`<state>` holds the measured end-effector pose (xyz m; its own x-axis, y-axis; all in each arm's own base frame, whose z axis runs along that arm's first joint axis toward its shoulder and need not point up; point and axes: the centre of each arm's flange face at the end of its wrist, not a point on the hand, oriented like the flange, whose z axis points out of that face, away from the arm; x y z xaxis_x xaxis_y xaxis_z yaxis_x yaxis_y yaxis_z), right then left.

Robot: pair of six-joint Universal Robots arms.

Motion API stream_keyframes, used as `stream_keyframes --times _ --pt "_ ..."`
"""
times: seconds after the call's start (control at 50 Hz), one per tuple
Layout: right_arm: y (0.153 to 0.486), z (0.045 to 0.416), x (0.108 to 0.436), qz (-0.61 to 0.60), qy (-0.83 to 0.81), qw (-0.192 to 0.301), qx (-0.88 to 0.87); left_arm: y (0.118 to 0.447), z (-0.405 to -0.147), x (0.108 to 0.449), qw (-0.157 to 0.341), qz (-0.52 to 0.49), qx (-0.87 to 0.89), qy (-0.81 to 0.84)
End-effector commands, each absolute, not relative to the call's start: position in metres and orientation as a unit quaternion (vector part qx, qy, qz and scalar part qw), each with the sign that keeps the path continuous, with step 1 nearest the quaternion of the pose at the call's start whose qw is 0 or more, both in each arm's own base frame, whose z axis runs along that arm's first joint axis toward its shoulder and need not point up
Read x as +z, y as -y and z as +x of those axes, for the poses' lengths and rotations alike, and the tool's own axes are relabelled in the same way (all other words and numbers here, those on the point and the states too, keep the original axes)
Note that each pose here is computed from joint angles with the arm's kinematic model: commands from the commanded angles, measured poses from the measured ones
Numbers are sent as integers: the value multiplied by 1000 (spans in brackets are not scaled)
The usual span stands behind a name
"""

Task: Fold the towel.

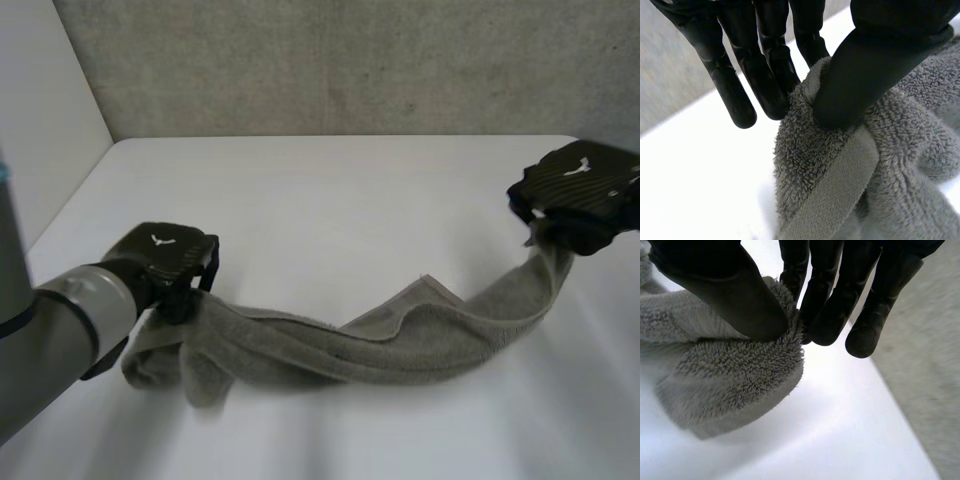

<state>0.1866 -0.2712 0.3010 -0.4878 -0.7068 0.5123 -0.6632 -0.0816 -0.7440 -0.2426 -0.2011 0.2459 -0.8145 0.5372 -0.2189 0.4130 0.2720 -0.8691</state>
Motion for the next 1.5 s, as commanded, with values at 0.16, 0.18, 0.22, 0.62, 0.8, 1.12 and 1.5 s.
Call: stream_keyframes --times 0.16,0.18,0.22,0.62,0.8,1.12,1.5 --pt "384 236 327 -362 -587 31 -724 317 -288 266 65 -258 652 710" --pt "384 236 327 -361 -587 31 -724 330 -292 286 67 -245 688 680" --pt "392 236 346 -326 -558 27 -763 339 -294 307 70 -230 723 648" --pt "357 232 285 -346 -623 72 -698 331 -275 232 65 -223 683 692" --pt "325 227 180 -421 -698 59 -577 305 -260 143 49 -249 599 760" --pt "305 217 177 -436 -701 48 -563 267 -247 161 -5 -325 580 747" --pt "301 213 171 -435 -706 60 -556 278 -254 170 -3 -322 590 740"
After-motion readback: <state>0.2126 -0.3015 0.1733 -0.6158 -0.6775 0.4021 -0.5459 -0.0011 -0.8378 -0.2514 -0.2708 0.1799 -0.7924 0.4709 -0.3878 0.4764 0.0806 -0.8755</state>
